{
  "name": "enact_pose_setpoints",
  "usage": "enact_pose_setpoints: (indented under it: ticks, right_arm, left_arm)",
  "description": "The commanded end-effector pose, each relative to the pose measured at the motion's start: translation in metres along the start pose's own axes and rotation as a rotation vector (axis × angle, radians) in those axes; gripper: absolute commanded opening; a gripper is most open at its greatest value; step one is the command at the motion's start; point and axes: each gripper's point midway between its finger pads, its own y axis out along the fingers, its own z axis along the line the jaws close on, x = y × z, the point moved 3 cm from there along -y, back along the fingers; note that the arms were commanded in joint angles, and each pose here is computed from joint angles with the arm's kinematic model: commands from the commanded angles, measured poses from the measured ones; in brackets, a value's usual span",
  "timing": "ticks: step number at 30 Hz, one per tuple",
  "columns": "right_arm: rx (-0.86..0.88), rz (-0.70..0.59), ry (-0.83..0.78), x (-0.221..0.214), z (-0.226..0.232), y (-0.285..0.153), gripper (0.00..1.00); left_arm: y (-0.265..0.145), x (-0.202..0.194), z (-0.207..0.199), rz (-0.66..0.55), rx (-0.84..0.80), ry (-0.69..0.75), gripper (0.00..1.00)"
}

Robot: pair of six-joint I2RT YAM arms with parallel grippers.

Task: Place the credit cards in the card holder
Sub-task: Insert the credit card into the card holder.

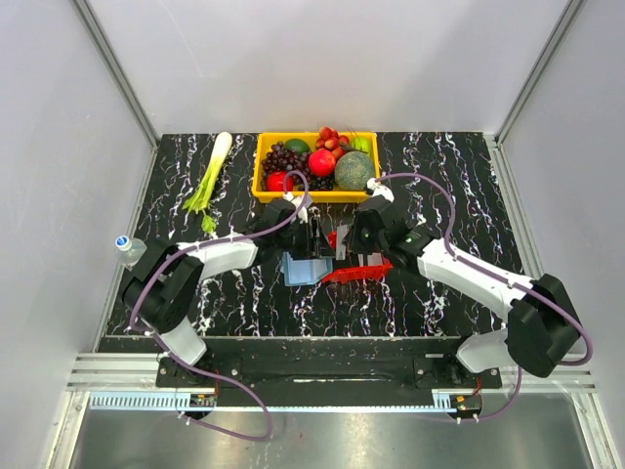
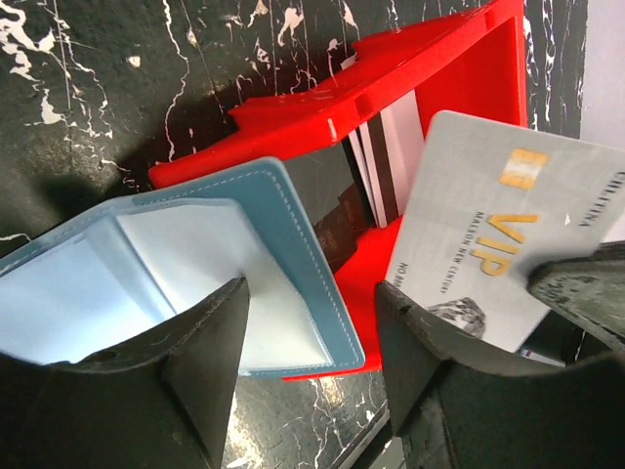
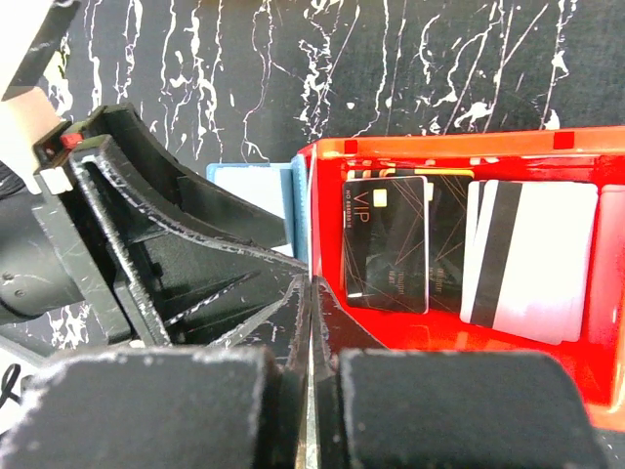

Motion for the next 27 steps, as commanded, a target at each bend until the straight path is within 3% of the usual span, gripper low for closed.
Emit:
enact_pose_setpoints:
  ticks: [1, 10, 27]
  right_arm:
    - [-0.001, -0.08, 0.026, 0.016, 0.0, -0.015, 0.0]
    - [0.123, -0.002, 0.031, 0.007, 0.023, -0.012, 0.0]
    - [0.127, 0.058, 0.049, -0.004, 0.027, 0.017, 0.0]
  left_arm:
    - [0.009, 0.011, -0.019, -0.018, -0.081, 0.011, 0.58]
    - [0.014, 0.002, 0.002, -0.024, 0.001, -0.033, 0.55]
    - [-0.001, -0.012, 0.015, -0.075, 0.023, -0.04, 0.52]
